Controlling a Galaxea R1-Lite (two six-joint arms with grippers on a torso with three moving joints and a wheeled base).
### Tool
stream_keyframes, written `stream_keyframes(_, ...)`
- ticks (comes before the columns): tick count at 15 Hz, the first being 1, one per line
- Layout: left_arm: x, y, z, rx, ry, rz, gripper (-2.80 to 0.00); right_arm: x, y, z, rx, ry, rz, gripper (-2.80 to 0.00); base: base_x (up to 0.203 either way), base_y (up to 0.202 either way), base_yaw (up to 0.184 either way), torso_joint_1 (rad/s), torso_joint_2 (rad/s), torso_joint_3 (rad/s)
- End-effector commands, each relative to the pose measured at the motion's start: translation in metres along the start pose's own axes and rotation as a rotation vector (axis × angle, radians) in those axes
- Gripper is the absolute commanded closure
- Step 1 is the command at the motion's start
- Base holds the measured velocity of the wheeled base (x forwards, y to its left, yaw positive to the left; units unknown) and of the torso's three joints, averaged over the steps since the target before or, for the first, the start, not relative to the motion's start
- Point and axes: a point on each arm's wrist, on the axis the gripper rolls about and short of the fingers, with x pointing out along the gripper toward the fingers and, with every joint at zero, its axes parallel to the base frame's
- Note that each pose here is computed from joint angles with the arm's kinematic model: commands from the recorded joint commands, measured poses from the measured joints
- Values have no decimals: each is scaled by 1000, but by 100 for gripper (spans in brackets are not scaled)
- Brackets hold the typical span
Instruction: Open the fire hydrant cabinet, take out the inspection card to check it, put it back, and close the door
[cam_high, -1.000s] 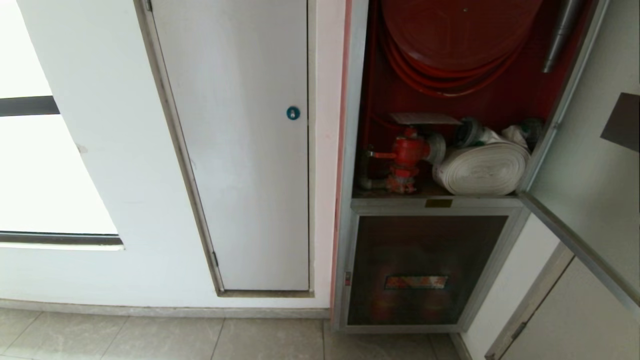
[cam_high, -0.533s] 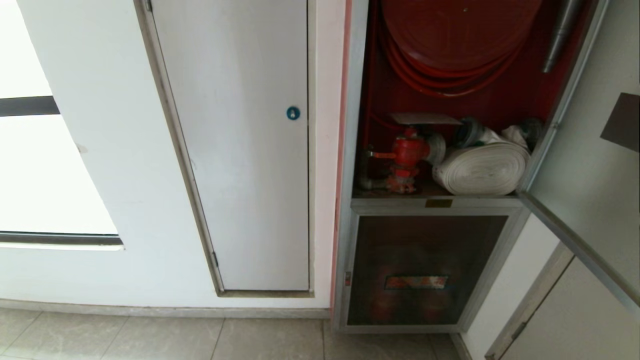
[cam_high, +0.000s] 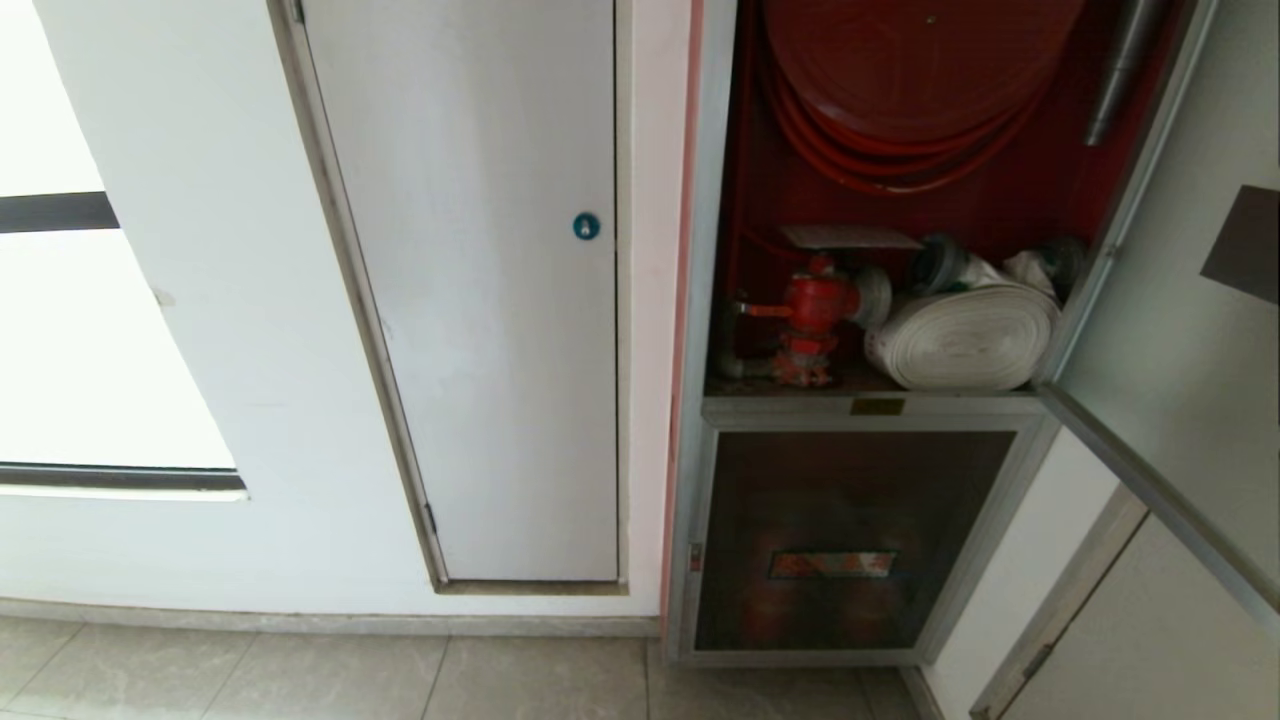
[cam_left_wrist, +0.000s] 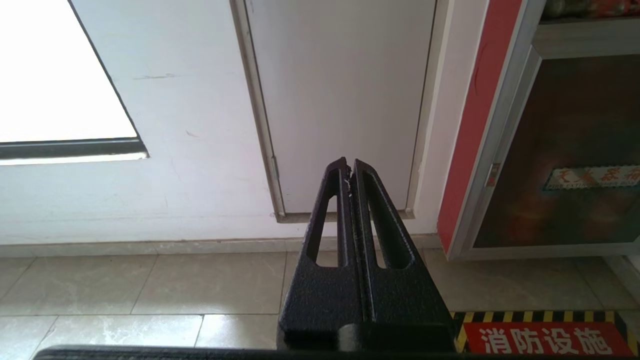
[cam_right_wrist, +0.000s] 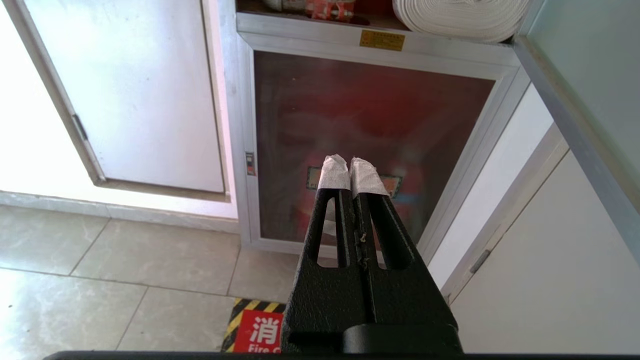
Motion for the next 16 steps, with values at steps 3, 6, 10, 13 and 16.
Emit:
stream_keyframes(3,0,0,-2,0,6,0,0,0,0,-1,16,4,0,0,0,0,0,0,0,0)
stream_keyframes(6,0,0,-2,0,5,0,0,0,0,-1,38,1,-5,0,0,0,0,0,0,0)
stream_keyframes(10,0,0,-2,0,6,0,0,0,0,-1,39,1,-7,0,0,0,0,0,0,0)
stream_keyframes(13,1,0,-2,0,7,0,0,0,0,-1,39,1,-7,0,0,0,0,0,0,0)
stream_keyframes(16,0,0,-2,0,6,0,0,0,0,-1,39,1,-7,0,0,0,0,0,0,0)
